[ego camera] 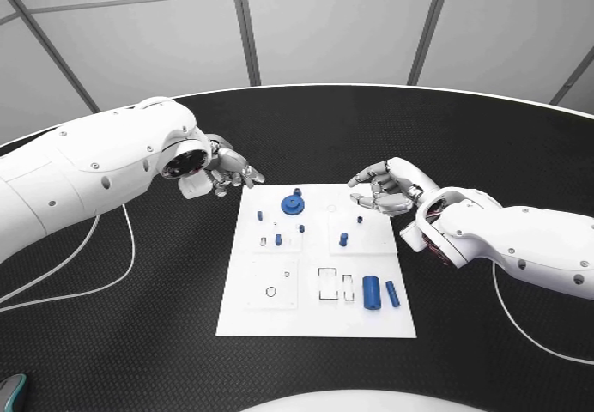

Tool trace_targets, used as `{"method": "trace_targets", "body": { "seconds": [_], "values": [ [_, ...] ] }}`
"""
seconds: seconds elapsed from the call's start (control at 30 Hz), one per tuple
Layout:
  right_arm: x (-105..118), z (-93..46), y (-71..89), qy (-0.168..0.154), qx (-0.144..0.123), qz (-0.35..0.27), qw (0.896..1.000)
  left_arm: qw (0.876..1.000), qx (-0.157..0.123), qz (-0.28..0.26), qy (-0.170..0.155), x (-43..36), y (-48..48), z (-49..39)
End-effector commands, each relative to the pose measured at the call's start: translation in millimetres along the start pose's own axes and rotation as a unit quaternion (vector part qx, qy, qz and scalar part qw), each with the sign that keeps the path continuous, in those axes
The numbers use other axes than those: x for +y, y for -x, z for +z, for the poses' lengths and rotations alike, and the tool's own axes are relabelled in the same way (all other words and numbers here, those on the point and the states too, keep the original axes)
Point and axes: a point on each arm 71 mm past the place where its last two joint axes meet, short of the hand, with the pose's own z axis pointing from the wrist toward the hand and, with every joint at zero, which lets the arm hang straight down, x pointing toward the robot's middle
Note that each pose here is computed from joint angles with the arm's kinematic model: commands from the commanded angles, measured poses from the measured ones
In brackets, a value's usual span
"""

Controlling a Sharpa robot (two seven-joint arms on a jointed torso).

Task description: Assemble the parts on the task board

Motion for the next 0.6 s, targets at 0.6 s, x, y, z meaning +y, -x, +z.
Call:
{"method": "trace_targets", "body": {
  "seconds": [0.6],
  "values": [
    [2.9,0.9,-3.4,0.008,-0.002,0.002,1.000,0.998,-0.044,0.047,0.013,7.7,6.8,24.3]
  ]
}}
